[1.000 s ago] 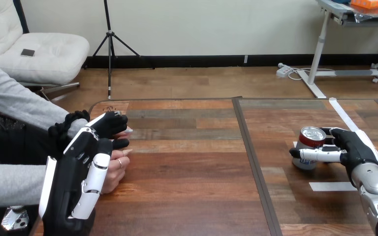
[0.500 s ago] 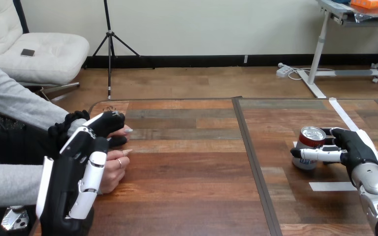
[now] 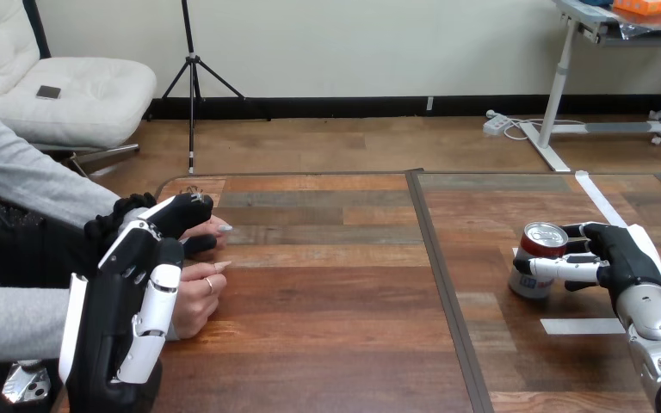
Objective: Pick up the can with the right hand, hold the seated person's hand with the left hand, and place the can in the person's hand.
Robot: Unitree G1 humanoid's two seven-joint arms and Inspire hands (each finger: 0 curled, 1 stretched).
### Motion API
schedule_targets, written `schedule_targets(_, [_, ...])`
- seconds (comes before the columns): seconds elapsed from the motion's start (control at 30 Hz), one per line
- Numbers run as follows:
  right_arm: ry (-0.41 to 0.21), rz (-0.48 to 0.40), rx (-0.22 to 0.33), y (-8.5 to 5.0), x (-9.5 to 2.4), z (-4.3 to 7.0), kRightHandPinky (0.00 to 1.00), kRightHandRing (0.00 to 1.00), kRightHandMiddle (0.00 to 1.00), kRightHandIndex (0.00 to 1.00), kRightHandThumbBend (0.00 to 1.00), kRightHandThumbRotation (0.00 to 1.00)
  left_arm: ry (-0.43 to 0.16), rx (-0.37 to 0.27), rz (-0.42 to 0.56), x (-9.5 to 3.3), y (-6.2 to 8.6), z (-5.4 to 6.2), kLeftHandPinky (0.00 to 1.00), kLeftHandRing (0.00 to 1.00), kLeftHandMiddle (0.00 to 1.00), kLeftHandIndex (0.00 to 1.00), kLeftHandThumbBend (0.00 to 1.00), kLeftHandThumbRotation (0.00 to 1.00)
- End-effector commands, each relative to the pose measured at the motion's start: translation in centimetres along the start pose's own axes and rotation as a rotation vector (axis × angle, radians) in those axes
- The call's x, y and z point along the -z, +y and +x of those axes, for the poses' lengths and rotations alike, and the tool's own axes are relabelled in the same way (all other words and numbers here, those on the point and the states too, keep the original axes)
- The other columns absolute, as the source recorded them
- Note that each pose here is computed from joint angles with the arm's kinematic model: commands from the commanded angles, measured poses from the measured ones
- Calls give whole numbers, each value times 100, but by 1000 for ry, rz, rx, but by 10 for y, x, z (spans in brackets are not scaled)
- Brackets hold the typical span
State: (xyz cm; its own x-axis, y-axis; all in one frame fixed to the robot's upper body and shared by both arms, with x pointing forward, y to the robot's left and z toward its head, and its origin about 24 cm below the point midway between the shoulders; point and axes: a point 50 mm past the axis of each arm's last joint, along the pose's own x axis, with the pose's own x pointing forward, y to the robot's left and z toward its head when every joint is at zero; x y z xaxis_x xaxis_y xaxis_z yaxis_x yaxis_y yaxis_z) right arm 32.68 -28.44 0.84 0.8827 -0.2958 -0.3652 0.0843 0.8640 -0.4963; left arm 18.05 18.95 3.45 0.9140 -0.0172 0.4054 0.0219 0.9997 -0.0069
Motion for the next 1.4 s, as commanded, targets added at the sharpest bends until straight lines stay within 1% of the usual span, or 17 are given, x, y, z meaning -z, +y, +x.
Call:
schedule_targets(0.0, [-136,-6,38,-2,-40,6,49,54,57,59,80,0,-97,12,-14,-11,-2,16,73,82,78,73,31,74])
schedule_targets(0.13, [-147,-16,58,-2,-39,5,43,50,53,55,78,0,-88,3,-14,-11,-2,16,73,82,78,73,30,73])
schedule_targets(0.23, [-147,-21,73,-2,-39,5,42,48,52,53,77,0,-88,1,-13,-11,-3,16,73,82,78,73,31,72])
schedule_targets(0.4, [-162,-7,87,-2,-39,5,41,47,51,51,76,0,-93,4,-19,-11,-3,16,73,82,78,72,32,72])
schedule_targets(0.5, [-171,-21,93,-2,-38,4,40,46,50,51,76,0,-98,5,-26,-10,-2,16,73,82,78,72,32,71])
schedule_targets(0.63, [-183,-7,98,-3,-38,4,39,44,49,50,75,0,-99,10,-26,-11,-2,16,72,82,78,72,33,71])
schedule_targets(0.8, [-196,-13,109,-3,-39,3,37,43,47,49,75,0,-100,20,-30,-11,-1,16,72,82,79,73,31,71])
schedule_targets(1.0, [-215,-5,112,-3,-39,2,36,41,46,48,75,0,-89,6,-34,-11,-2,16,71,83,79,73,30,72])
schedule_targets(1.1, [-218,0,114,-4,-39,2,35,41,46,48,75,0,-96,1,-36,-11,-2,15,71,83,79,73,29,72])
schedule_targets(1.27, [-226,-8,118,-5,-39,2,35,41,46,47,74,0,-97,21,-26,-11,-1,15,71,84,79,73,28,72])
schedule_targets(1.37, [-226,-5,119,-5,-39,2,36,41,46,47,74,0,-100,18,-30,-10,-1,16,71,84,80,73,28,72])
